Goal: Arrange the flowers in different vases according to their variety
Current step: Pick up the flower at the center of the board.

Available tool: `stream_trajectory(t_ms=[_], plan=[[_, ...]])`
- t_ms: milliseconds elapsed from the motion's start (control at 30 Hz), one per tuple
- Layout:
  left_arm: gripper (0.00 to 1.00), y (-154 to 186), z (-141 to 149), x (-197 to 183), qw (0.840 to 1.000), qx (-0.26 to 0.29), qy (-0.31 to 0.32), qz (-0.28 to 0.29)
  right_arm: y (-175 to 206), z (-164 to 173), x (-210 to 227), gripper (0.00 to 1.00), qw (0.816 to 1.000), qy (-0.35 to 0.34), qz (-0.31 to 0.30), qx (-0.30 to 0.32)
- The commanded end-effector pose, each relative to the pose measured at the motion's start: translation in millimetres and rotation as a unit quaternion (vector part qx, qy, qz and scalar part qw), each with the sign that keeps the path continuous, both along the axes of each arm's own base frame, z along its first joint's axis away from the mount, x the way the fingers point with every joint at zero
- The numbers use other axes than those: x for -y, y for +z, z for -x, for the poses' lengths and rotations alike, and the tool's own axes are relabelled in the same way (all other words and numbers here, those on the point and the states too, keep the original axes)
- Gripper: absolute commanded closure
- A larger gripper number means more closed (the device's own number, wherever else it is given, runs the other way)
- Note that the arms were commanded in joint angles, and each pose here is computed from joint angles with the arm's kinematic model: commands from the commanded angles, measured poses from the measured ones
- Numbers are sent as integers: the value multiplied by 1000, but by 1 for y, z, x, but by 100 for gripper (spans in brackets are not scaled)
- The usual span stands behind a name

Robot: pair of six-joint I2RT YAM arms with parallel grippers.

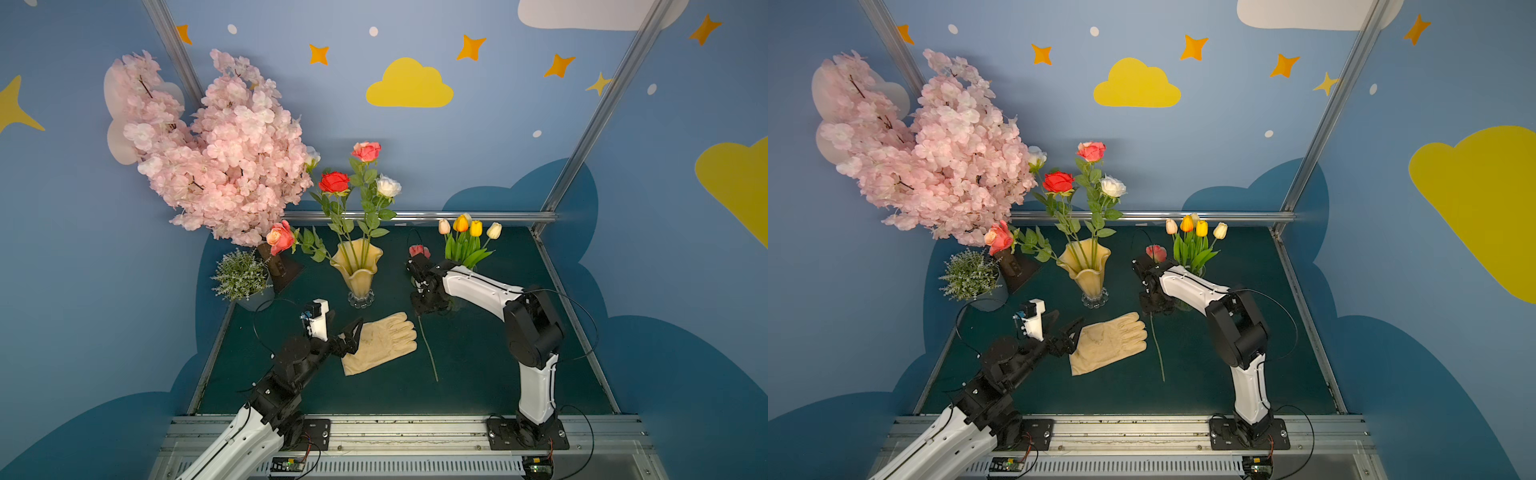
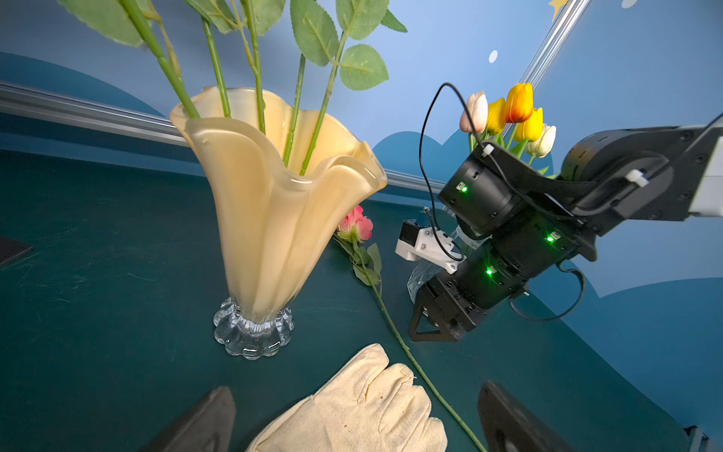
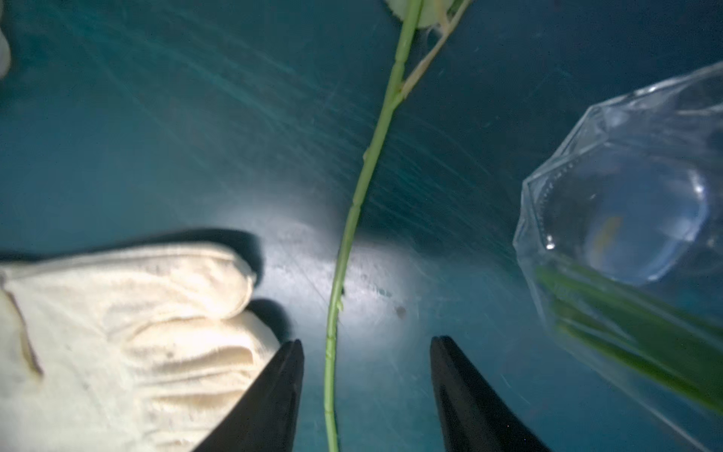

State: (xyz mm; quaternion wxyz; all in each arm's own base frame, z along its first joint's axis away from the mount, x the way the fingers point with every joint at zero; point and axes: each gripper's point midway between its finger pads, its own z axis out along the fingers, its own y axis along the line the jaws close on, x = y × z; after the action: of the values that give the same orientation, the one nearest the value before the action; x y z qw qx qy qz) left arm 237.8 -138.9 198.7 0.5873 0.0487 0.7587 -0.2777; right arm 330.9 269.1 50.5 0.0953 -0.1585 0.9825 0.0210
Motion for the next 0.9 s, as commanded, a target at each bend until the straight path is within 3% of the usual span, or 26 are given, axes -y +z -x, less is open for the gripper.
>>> stream_trajectory(t_ms=[0,300,600,867], plan=[[0,7,0,0,1000,14,-2,-2,-11,-7,4,53,1000,-6,22,-15],[0,8,0,1,1000,15,-3,-2,-31,-34,-3,58,999,-24,8,-25],[0,8,0,3,1000,15,-7,0,-43,-46,-9,75,999,-28,-7,-33],[0,8,0,3,1000,15,-8,-1,-43,-45,-15,100,999,-29,-13,-33]])
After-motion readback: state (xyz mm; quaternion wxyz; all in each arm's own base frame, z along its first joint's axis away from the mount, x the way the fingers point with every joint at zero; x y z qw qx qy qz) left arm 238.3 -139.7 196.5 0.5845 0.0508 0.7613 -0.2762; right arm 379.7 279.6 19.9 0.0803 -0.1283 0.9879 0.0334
